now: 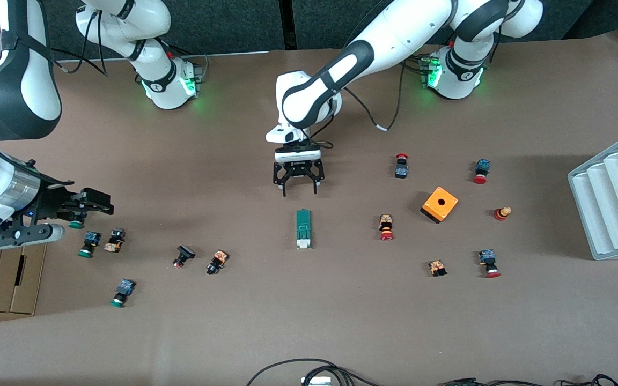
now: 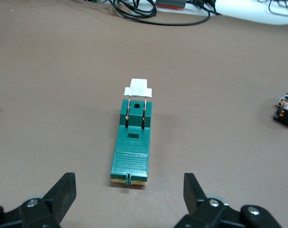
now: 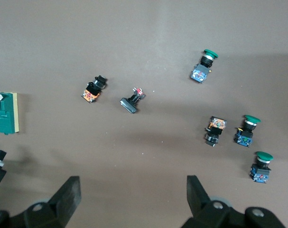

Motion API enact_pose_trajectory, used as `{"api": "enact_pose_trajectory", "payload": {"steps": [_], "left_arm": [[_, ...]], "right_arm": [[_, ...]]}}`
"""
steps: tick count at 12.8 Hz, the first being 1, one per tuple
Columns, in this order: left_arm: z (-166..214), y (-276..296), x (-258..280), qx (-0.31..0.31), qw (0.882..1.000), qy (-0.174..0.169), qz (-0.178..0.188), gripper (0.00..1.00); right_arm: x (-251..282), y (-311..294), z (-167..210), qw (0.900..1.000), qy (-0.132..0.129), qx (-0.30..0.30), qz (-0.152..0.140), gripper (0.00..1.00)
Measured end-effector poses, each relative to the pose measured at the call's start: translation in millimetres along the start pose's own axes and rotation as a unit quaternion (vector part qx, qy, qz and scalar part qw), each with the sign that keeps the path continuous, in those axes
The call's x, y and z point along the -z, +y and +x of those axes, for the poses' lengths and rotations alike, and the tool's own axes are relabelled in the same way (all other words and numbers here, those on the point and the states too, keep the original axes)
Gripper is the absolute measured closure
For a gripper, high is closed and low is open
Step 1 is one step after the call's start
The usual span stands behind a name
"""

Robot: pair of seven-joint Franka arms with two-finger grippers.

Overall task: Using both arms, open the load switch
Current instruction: 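Move the left gripper above the green load switch, then reach the right gripper to the switch's white handle while the left gripper waits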

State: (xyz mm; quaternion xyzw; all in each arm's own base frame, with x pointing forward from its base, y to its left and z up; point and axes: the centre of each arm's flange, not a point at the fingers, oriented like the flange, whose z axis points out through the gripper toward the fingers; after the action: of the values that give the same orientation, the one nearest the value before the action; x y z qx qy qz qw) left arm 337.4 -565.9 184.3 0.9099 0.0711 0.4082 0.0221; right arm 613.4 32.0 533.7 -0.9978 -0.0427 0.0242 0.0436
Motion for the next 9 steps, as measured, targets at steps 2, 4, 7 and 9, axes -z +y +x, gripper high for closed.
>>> {"api": "enact_pose_trajectory", "payload": {"steps": [2, 4, 7, 9], "left_arm": [[-10, -2, -6, 0.000, 1.000, 0.009, -0.009, 0.00], [-18, -3, -15, -0.002, 0.999, 0.029, -0.015, 0.00], [-34, -5, -32, -0.012, 0.999, 0.048, -0.016, 0.00], [-47, -7, -37, -0.019, 0.998, 0.058, -0.006, 0.00]], "right_arm": [[0, 0, 0, 1.000, 0.000, 0.000, 0.000, 0.00], [0, 0, 0, 1.000, 0.000, 0.000, 0.000, 0.00], [-1, -3, 0, 1.000, 0.000, 0.004, 0.000, 0.00], [-3, -21, 1, 1.000, -0.002, 0.020, -0.004, 0.00]]}}
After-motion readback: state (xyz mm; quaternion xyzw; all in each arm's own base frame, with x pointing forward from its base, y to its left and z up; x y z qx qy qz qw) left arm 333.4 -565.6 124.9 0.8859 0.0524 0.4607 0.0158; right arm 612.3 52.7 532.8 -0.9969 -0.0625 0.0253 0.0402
